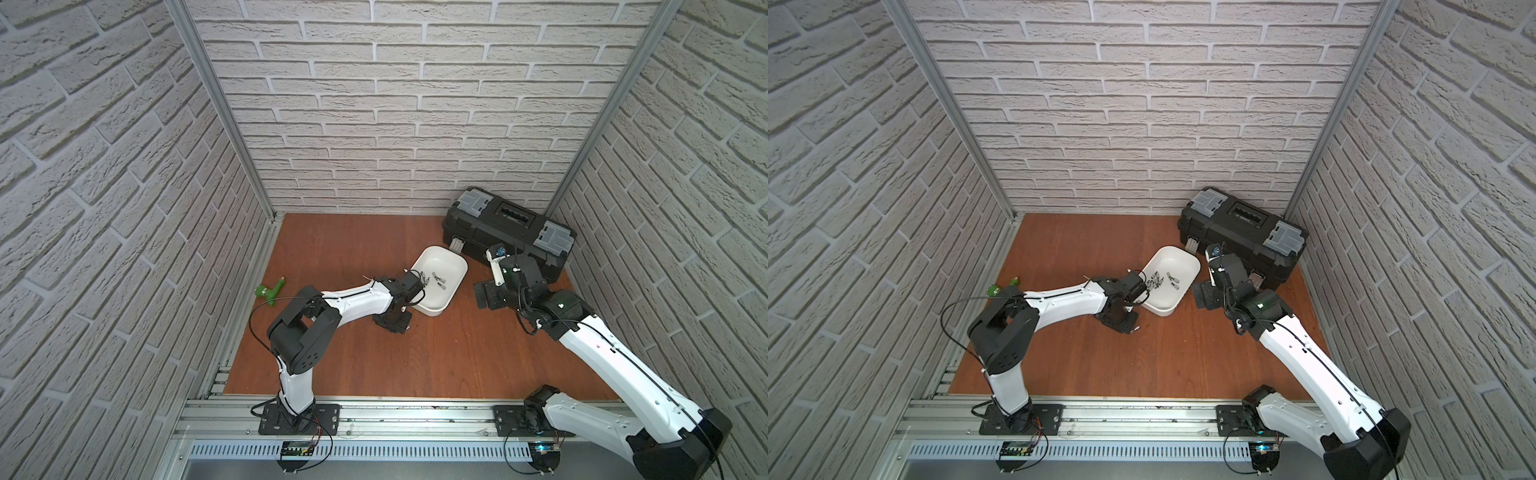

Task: Put the bit on the desktop into the storage box
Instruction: Pick up the screwdriver bit from the center of the board, then place the screwdriver bit in the storage box.

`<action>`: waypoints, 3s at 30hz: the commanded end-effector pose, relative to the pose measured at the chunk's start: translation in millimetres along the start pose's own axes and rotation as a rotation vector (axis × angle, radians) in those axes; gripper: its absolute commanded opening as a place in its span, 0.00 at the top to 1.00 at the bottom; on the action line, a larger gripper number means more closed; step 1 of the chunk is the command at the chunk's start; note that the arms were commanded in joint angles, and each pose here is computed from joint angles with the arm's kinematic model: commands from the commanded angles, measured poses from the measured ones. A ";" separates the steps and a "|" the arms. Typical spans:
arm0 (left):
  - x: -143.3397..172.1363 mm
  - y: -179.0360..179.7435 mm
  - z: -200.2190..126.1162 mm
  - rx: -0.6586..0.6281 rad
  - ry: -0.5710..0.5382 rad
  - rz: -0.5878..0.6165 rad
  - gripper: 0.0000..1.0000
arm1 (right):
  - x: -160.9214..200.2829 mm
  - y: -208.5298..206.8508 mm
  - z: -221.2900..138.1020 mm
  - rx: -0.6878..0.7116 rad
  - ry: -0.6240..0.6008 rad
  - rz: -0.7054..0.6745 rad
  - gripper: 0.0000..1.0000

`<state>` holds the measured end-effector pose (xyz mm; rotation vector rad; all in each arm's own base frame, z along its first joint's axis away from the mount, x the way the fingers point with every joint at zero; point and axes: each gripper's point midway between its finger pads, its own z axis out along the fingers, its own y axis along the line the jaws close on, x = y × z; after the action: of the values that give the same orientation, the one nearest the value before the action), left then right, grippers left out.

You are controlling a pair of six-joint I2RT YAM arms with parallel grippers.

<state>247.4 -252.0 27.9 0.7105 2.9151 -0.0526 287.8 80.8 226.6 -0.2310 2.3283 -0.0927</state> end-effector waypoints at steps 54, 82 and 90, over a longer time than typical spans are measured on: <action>-208.1 -63.3 -29.1 0.039 -0.357 0.301 0.98 | -8.5 -15.8 -21.4 0.044 -0.076 0.021 0.02; -212.3 -62.0 -11.7 0.061 -0.337 0.274 0.74 | -20.4 -18.2 -30.0 0.048 -0.099 0.009 0.01; -211.1 -61.2 -42.8 0.056 -0.396 0.273 0.68 | -28.0 -12.3 -38.6 0.001 -0.120 0.007 0.02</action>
<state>397.4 -394.9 57.9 1.0147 2.5148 -0.1701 281.7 71.8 258.2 -0.2135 2.2498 -0.1078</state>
